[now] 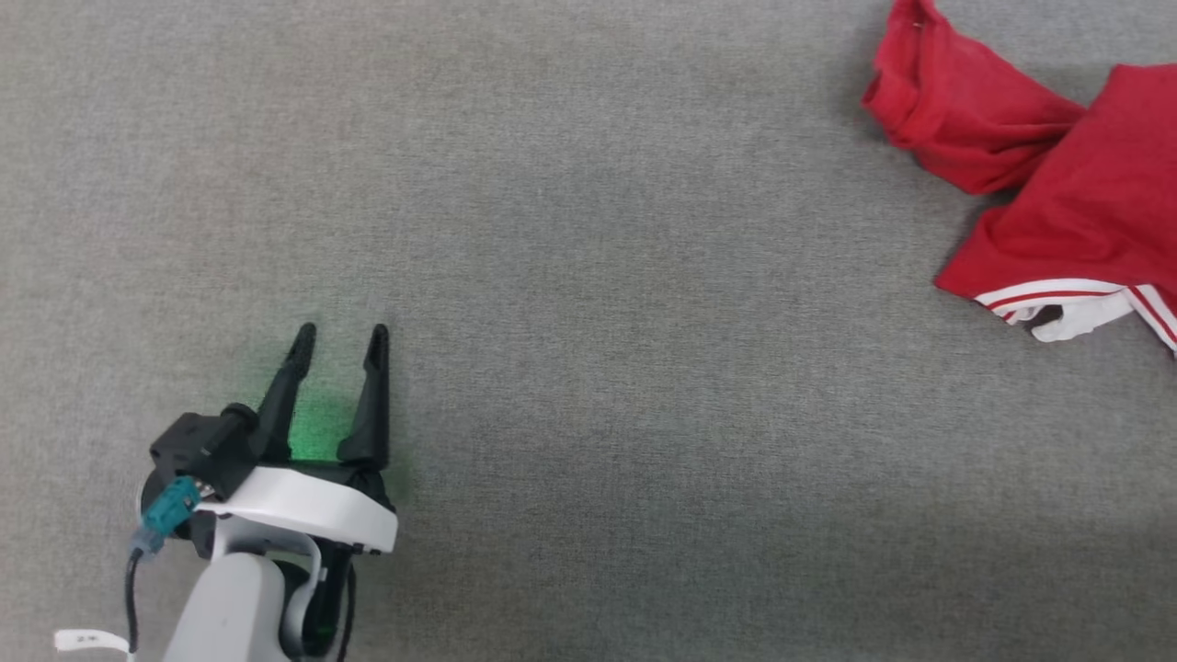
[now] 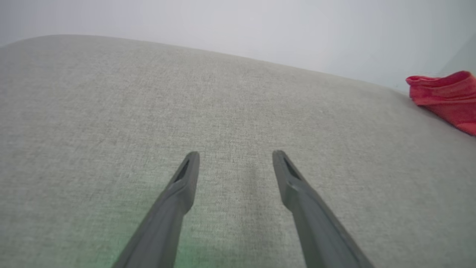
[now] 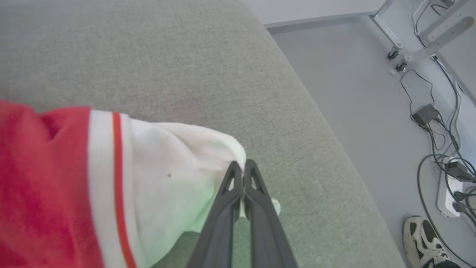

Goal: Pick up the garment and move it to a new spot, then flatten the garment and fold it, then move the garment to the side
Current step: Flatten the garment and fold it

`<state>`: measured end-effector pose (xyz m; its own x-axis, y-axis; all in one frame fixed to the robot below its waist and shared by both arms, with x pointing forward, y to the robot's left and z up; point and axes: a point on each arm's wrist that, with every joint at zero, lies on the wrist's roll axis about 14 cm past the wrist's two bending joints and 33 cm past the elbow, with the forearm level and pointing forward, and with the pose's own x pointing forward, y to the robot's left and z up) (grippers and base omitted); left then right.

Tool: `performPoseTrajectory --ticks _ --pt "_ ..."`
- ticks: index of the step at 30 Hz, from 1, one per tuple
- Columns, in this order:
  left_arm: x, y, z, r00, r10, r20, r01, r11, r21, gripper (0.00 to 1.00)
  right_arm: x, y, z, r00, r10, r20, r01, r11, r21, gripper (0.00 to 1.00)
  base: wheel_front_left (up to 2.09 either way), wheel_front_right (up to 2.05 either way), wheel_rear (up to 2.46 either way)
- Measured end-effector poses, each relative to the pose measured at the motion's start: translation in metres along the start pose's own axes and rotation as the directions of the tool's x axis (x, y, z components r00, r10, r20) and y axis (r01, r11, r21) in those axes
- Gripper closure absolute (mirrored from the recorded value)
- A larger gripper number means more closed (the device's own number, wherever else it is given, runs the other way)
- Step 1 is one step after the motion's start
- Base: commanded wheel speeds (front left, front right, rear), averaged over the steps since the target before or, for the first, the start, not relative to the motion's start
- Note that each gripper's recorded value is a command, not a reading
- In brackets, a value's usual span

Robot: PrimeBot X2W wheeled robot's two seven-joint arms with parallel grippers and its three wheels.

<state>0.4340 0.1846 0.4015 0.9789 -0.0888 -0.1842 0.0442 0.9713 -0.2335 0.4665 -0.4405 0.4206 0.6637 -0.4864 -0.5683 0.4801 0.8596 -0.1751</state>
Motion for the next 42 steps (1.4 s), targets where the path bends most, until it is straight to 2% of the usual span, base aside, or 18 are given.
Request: performPoseTrajectory --ticks 1,2,3,10,12,14,17,18,20,23,25,28,30,35,39,42 --pt "0.001 0.0 0.001 1.0 -0.005 0.001 0.005 1.0 0.006 0.0 -0.001 0.003 -0.003 1.0 0.005 0.004 -0.005 1.0 0.0 0.95 0.0 0.0 0.0" --pt "0.003 -0.001 0.002 1.0 -0.012 0.003 0.012 1.0 0.006 0.0 -0.002 0.005 -0.001 1.0 0.008 0.023 -0.008 1.0 0.015 0.58 0.0 0.0 0.0" --pt "0.004 -0.005 0.003 1.0 -0.024 0.006 0.024 1.0 0.003 0.0 -0.003 0.004 0.003 0.999 0.006 0.049 -0.008 0.999 0.032 0.0 0.0 0.0 0.0" --pt "0.03 -0.04 0.032 0.978 -0.2 0.052 0.196 0.978 0.075 0.0 -0.022 0.006 0.014 0.976 0.025 0.218 -0.043 0.996 0.079 0.0 0.0 0.0 0.0" --pt "0.038 -0.063 0.035 0.955 -0.294 0.04 0.29 0.953 0.086 0.0 -0.031 0.009 0.014 0.963 0.041 0.266 -0.07 0.993 0.098 0.0 0.0 0.0 0.0" --pt "0.042 -0.091 0.031 0.913 -0.408 -0.003 0.406 0.908 0.105 0.0 -0.04 0.015 0.01 0.952 0.063 0.301 -0.105 0.987 0.125 0.0 0.0 0.0 0.0" --pt "0.049 -0.132 0.025 0.828 -0.547 -0.127 0.559 0.822 0.108 0.0 -0.054 0.024 -0.001 0.942 0.094 0.323 -0.151 0.977 0.154 0.0 0.0 0.0 0.0" --pt "0.051 -0.147 0.022 0.792 -0.582 -0.183 0.602 0.795 0.078 0.0 -0.059 0.024 -0.005 0.94 0.097 0.328 -0.157 0.974 0.163 0.0 0.0 0.0 0.0" --pt "0.049 -0.174 0.008 0.698 -0.641 -0.32 0.684 0.728 0.034 0.0 -0.067 0.024 -0.013 0.936 0.104 0.335 -0.17 0.97 0.174 0.0 0.0 0.0 0.0" --pt "0.05 -0.208 -0.003 0.557 -0.678 -0.479 0.752 0.657 -0.055 0.0 -0.077 0.025 -0.026 0.938 0.111 0.328 -0.181 0.965 0.189 0.0 0.0 0.0 0.0" --pt "0.063 -0.223 -0.002 0.501 -0.676 -0.541 0.772 0.632 -0.074 0.0 -0.082 0.027 -0.031 0.937 0.116 0.331 -0.187 0.963 0.194 0.0 0.0 0.0 0.0" --pt "0.083 -0.234 -0.014 0.442 -0.642 -0.626 0.776 0.624 -0.092 0.0 -0.085 0.028 -0.039 0.939 0.111 0.327 -0.184 0.962 0.202 0.0 0.0 0.0 0.0" --pt "0.09 -0.247 -0.025 0.387 -0.637 -0.667 0.771 0.62 -0.145 0.0 -0.087 0.027 -0.045 0.94 0.103 0.324 -0.175 0.963 0.203 0.0 0.0 0.0 0.0" --pt "0.095 -0.29 -0.046 0.248 -0.666 -0.704 0.765 0.58 -0.28 0.0 -0.093 0.014 -0.059 0.949 0.062 0.31 -0.134 0.967 0.215 0.0 0.0 0.0 0.0" --pt "0.098 -0.311 -0.061 0.175 -0.681 -0.711 0.738 0.569 -0.363 0.0 -0.098 0.003 -0.071 0.956 0.028 0.294 -0.098 0.969 0.225 0.0 0.0 0.0 0.0" --pt "0.095 -0.323 -0.072 0.128 -0.676 -0.725 0.744 0.549 -0.381 0.0 -0.1 -0.003 -0.08 0.961 0.008 0.276 -0.076 0.969 0.234 0.0 0.0 0.0 0.0"
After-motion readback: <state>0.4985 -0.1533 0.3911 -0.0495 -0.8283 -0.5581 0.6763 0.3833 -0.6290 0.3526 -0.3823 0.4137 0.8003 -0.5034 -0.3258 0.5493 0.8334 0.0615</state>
